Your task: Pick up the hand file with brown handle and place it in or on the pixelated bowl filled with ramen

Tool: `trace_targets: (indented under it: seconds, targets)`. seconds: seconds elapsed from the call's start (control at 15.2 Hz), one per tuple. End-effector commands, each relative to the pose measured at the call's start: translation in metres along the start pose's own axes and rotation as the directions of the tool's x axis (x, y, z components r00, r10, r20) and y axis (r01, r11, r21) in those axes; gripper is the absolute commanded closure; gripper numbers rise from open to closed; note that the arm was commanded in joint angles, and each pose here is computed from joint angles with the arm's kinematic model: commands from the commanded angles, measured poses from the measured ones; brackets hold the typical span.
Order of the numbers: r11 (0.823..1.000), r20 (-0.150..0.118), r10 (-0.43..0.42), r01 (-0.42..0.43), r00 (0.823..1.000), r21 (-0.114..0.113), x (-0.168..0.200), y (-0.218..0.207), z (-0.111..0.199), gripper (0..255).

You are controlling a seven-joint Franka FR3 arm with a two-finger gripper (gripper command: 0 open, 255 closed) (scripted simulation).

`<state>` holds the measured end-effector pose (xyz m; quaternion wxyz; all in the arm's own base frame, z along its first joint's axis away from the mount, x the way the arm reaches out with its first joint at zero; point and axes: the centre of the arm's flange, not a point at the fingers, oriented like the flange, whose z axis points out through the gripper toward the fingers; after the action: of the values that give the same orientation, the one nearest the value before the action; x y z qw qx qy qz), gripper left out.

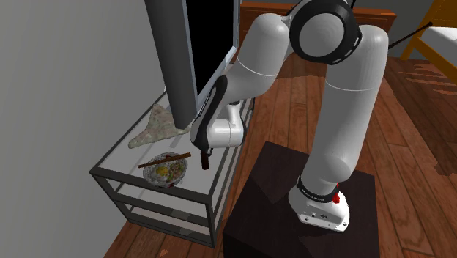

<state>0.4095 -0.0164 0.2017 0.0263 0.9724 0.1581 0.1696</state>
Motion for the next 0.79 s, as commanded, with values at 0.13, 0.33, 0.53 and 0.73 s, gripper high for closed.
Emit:
trace_targets:
  seconds: [0.13, 0.33, 0.53, 0.73]
  targets:
    - [1.0, 0.001, 0.001, -0.001, 1.0, -0.001, 0.005, 0.002, -0.015, 255]
    - [1.0, 0.001, 0.001, -0.001, 1.0, -0.001, 0.01, 0.004, -0.03, 255]
    - [1.0, 0.001, 0.001, -0.001, 1.0, -0.001, 0.015, 0.005, -0.045, 255]
    - [1.0, 0.001, 0.001, -0.001, 1.0, -0.001, 0.02, 0.007, -0.059, 255]
